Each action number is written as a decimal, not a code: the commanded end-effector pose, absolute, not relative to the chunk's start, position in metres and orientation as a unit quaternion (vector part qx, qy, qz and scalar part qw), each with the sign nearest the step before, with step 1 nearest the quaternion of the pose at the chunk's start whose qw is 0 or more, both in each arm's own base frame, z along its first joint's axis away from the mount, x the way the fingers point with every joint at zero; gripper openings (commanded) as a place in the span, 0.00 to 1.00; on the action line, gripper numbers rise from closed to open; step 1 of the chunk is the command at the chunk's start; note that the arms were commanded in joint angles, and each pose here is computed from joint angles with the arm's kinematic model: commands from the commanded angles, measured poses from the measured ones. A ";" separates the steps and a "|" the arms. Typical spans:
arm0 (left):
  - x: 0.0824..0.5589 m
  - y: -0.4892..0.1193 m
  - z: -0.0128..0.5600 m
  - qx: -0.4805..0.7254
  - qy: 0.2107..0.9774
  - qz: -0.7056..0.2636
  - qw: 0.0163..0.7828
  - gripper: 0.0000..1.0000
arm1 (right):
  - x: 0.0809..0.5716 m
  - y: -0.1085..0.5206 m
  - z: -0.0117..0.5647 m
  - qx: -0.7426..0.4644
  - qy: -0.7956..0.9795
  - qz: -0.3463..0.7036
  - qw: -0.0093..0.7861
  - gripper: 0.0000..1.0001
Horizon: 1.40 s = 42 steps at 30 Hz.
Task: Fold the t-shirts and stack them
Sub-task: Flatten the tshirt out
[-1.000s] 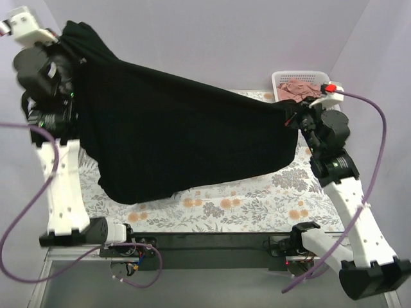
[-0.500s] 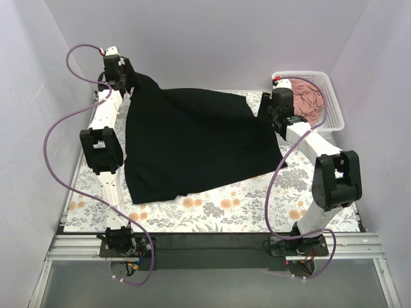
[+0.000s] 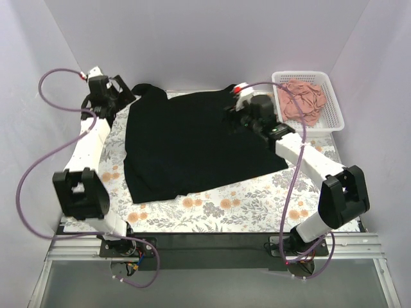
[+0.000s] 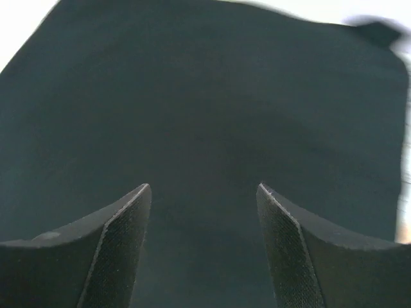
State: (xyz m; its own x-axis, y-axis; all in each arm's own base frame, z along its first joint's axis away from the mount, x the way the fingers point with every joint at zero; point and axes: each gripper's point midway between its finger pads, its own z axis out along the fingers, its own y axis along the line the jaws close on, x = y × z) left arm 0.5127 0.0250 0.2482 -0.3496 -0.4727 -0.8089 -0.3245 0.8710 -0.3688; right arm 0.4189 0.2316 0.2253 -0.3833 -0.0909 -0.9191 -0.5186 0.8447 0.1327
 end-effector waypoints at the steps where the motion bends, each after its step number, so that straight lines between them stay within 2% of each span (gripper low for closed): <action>1: 0.438 0.022 0.222 -0.276 0.836 -0.064 0.469 0.87 | 0.347 0.309 0.203 -0.361 0.755 0.267 0.477 0.72; 6: 0.348 0.026 0.163 -0.310 0.848 -0.033 0.428 0.87 | 0.250 0.383 0.136 -0.541 0.696 0.259 0.395 0.72; 9: 0.326 0.024 0.154 -0.316 0.841 -0.038 0.438 0.86 | 0.211 0.412 0.117 -0.606 0.657 0.244 0.376 0.72; 10: 0.314 0.024 0.135 -0.321 0.848 -0.034 0.421 0.86 | 0.204 0.418 0.100 -0.622 0.654 0.234 0.362 0.72; 15: 0.298 0.027 0.118 -0.318 0.852 -0.018 0.415 0.86 | 0.162 0.460 0.074 -0.678 0.613 0.213 0.346 0.63; 21: 0.304 0.036 0.129 -0.321 0.842 -0.001 0.434 0.86 | 0.152 0.487 0.049 -0.714 0.578 0.133 0.373 0.62; 31: 0.303 0.034 0.133 -0.317 0.840 -0.006 0.440 0.86 | 0.175 0.496 0.030 -0.709 0.566 0.060 0.415 0.61; 35: 0.303 0.034 0.132 -0.317 0.841 -0.007 0.438 0.85 | 0.177 0.500 0.023 -0.715 0.561 0.058 0.413 0.43; 36: 0.303 0.034 0.132 -0.316 0.841 -0.006 0.438 0.86 | 0.174 0.500 0.021 -0.722 0.557 0.062 0.406 0.24; 39: 0.303 0.035 0.134 -0.316 0.840 -0.004 0.442 0.85 | 0.169 0.504 0.032 -0.722 0.558 0.077 0.402 0.02; 42: 0.302 0.036 0.135 -0.318 0.838 -0.001 0.443 0.85 | 0.163 0.508 0.066 -0.711 0.556 0.113 0.416 0.01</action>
State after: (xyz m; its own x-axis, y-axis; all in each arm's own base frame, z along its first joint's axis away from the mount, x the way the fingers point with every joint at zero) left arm 0.2972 0.0319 0.1168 -0.4512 -0.5489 -0.7036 -0.5369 0.7968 -0.2773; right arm 0.1693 0.5015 0.0302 0.3632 -0.7381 -0.5685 -0.8655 -0.0415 -0.4991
